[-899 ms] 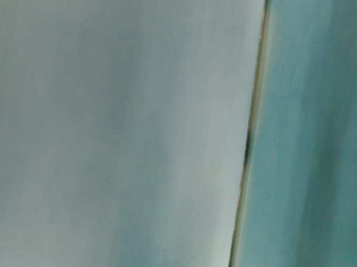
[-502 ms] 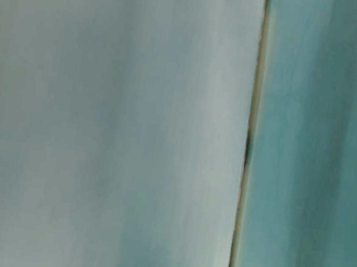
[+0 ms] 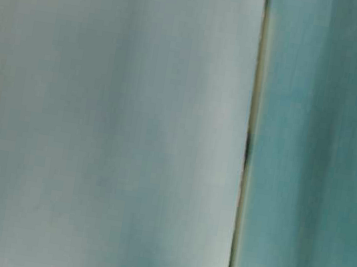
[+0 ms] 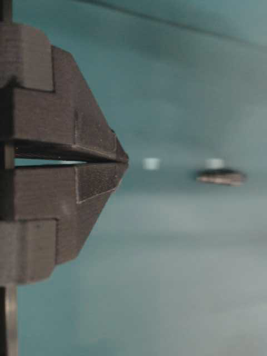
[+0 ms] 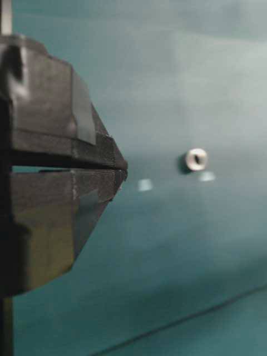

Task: Insert the washer onto the shaft with both hands.
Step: 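Move left gripper over the silver washer and right gripper over the shaft, then lower both grippers, opening them around the washer and the shaft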

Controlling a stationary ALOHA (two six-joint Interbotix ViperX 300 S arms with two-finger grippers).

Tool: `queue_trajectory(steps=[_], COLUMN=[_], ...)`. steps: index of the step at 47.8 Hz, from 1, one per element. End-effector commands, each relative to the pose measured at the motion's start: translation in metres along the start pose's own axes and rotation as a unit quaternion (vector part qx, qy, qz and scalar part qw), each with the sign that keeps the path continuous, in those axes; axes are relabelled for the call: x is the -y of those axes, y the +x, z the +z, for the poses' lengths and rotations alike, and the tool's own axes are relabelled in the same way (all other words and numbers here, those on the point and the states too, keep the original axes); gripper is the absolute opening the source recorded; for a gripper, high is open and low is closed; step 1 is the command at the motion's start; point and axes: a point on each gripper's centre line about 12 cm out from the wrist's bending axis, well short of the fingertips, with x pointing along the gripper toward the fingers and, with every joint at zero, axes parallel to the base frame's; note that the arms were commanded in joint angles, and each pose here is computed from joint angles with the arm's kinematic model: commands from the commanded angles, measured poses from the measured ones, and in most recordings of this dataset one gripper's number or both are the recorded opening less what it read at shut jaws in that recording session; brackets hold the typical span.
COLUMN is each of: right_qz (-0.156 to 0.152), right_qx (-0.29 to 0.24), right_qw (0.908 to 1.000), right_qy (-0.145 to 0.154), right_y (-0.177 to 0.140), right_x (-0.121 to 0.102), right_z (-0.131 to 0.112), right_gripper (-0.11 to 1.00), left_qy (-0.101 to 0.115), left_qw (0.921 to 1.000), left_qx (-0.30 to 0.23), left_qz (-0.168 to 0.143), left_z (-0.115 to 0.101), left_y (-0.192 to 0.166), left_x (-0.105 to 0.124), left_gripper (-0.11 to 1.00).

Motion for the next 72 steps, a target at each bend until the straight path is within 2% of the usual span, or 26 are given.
queue_trajectory(steps=[1,11,20,32,38,52,72], right_qz=[-0.003,-0.015,-0.023,-0.027,-0.025,-0.015,-0.014], right_qx=[-0.024,-0.104,-0.16,-0.222,-0.235,-0.257,-0.266], right_qw=[0.9997,0.9945,0.9867,0.9742,0.971,0.9635,0.9605], right_qy=[0.002,-0.002,-0.013,-0.029,-0.034,-0.074,-0.081], right_y=[0.01,0.035,0.055,0.076,0.086,0.1,0.107], right_x=[-0.002,-0.001,-0.001,-0.003,-0.006,-0.011,-0.01], right_z=[0.009,0.002,0.0,-0.008,-0.012,-0.019,-0.021], right_gripper=[-0.1,-0.1,-0.1,-0.1,-0.1,-0.1,-0.1], left_qy=[0.002,-0.002,0.002,0.005,0.01,0.015,0.015], left_qw=[0.9999,0.9976,0.9908,0.9859,0.9838,0.9792,0.9772], left_qx=[-0.014,-0.07,-0.135,-0.167,-0.179,-0.202,-0.211], left_qz=[0.0,0.003,0.007,0.006,0.0,-0.006,-0.006], left_z=[0.009,0.012,0.007,0.004,0.0,-0.012,-0.015], left_y=[0.007,0.031,0.054,0.08,0.091,0.107,0.107], left_x=[0.001,0.002,0.002,0.005,0.011,0.019,0.019], left_gripper=[0.03,0.03,0.03,0.03,0.03,0.03,0.03])
